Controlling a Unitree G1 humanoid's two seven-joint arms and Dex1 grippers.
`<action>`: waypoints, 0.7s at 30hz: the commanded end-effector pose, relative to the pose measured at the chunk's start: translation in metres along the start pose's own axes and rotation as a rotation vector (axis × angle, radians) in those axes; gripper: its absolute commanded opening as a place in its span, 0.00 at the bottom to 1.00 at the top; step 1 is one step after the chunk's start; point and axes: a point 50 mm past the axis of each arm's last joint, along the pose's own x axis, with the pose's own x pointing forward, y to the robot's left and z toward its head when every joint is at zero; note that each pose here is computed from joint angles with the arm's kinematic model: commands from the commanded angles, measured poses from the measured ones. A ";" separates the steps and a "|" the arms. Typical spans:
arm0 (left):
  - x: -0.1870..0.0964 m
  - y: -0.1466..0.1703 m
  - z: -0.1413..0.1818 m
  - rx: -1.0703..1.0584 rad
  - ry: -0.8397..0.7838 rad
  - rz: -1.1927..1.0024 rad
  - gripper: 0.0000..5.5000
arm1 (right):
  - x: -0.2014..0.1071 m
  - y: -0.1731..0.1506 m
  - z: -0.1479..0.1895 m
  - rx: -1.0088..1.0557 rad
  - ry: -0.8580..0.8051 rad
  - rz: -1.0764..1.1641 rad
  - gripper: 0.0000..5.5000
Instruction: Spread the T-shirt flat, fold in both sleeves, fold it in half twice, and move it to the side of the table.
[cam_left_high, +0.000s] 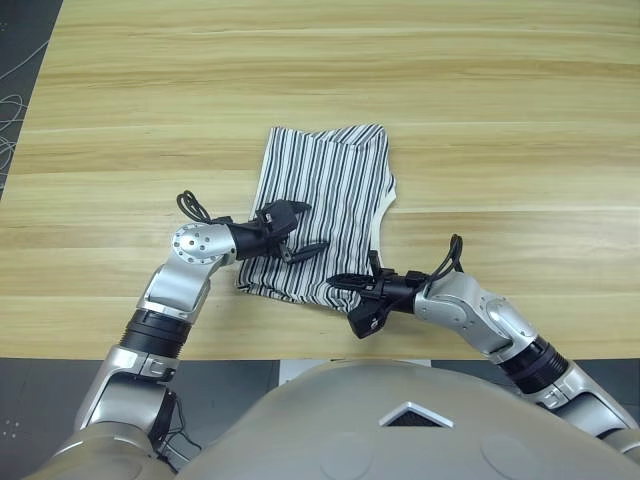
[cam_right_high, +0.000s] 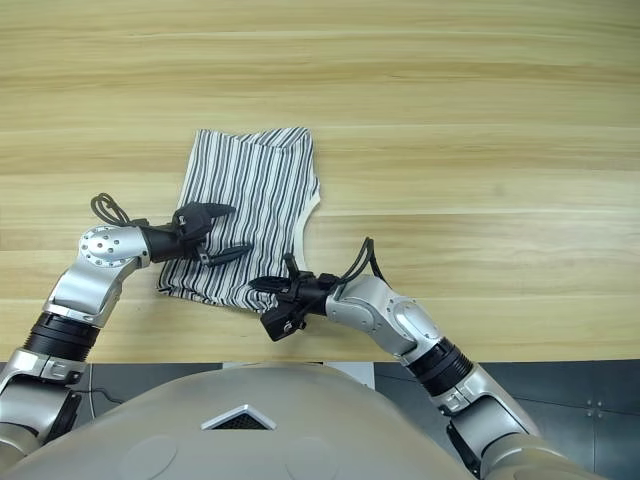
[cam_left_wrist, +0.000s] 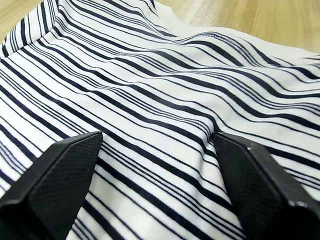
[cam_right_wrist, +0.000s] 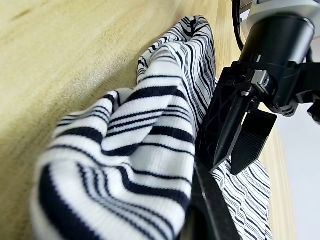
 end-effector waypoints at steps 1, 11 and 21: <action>-0.011 -0.021 -0.048 -0.116 0.242 -0.033 0.74 | -0.001 0.017 -0.006 0.090 0.030 0.103 0.07; -0.024 -0.025 -0.014 -0.194 0.049 -0.146 0.74 | -0.008 0.015 0.006 0.218 -0.063 0.131 0.06; -0.055 0.023 0.023 -0.242 -0.177 0.075 0.74 | -0.022 0.020 0.015 0.281 -0.103 0.203 0.06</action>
